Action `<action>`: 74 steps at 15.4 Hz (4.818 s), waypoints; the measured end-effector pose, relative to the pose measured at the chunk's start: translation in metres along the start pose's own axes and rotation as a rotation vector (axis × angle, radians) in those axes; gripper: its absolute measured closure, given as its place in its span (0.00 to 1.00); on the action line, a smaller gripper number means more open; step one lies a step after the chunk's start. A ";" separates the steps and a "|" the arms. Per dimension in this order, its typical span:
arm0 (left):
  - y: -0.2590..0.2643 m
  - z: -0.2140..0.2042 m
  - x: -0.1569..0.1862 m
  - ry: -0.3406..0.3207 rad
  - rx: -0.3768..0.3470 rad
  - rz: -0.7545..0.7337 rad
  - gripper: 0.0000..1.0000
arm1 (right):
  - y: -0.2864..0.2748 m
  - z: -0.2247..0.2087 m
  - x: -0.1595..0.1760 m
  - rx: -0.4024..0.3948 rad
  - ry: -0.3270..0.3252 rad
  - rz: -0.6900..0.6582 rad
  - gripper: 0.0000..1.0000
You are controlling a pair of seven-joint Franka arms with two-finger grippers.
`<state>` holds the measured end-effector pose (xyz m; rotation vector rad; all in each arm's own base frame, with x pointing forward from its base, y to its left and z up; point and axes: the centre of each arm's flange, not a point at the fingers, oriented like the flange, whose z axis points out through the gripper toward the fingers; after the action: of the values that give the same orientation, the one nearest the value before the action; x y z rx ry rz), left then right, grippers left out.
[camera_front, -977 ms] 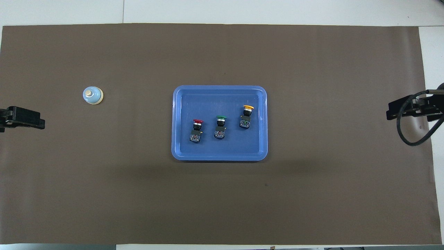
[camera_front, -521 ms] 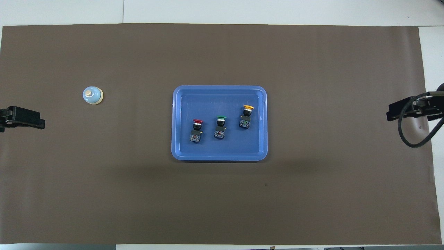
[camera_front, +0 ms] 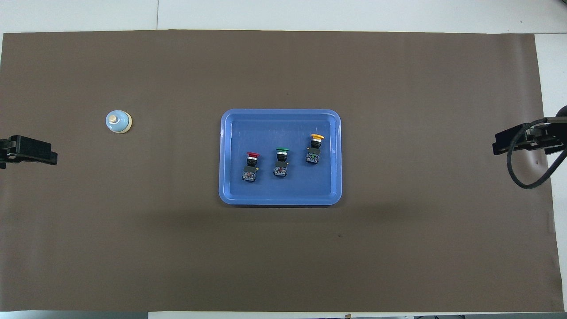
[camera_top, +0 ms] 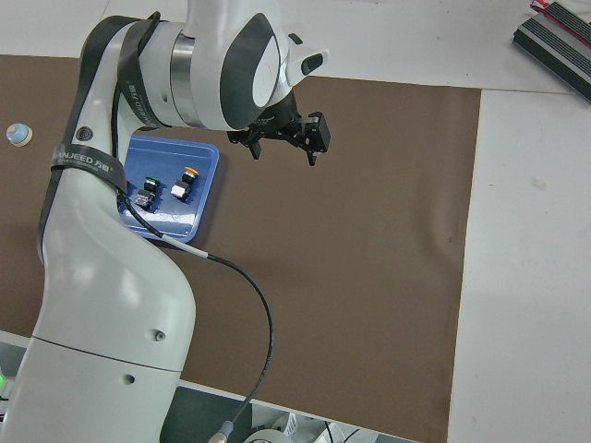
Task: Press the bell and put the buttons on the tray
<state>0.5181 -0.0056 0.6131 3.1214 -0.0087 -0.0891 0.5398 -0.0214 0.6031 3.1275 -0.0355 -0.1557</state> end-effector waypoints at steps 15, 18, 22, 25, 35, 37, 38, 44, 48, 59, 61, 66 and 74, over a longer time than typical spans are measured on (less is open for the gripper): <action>0.010 0.003 0.012 0.084 0.001 0.018 0.19 | 0.000 0.000 0.000 0.000 0.000 0.000 0.00; 0.008 0.033 0.024 0.072 0.001 0.014 0.54 | 0.000 0.000 0.000 0.000 0.000 0.000 0.00; -0.001 0.089 0.072 0.109 0.001 -0.002 0.97 | 0.000 0.000 0.000 0.000 0.000 0.000 0.00; -0.005 0.139 0.106 0.112 0.001 -0.009 0.99 | 0.000 0.000 0.000 0.000 0.000 0.000 0.00; -0.012 0.230 0.156 0.129 0.010 -0.016 0.99 | 0.000 0.000 0.000 0.000 0.000 0.000 0.00; -0.015 0.241 0.159 0.131 0.011 -0.020 0.99 | 0.000 0.000 0.000 0.000 0.000 0.000 0.00; -0.017 0.244 0.160 0.134 0.012 -0.023 0.99 | 0.000 0.000 0.000 0.000 0.000 0.000 0.00; -0.022 0.266 0.152 0.181 0.013 -0.031 0.99 | 0.000 0.000 0.000 0.000 0.000 0.000 0.00; -0.022 0.265 0.152 0.179 0.013 -0.031 0.99 | 0.000 0.000 0.000 0.000 0.000 0.000 0.00; -0.022 0.037 0.067 0.152 0.007 -0.037 0.32 | 0.000 0.000 0.000 0.000 0.000 0.000 0.00; -0.018 0.009 0.043 0.146 0.006 -0.031 0.08 | 0.000 0.000 0.000 0.000 0.000 0.000 0.00; -0.009 -0.007 0.013 0.083 0.006 -0.016 0.00 | 0.000 0.000 0.000 0.000 0.000 0.000 0.00; 0.007 -0.001 0.006 0.015 0.008 0.013 0.00 | 0.000 0.000 0.000 0.000 0.000 0.000 0.00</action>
<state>0.5239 -0.0123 0.6137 3.1292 -0.0287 -0.0657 0.5398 -0.0213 0.6030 3.1275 -0.0354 -0.1558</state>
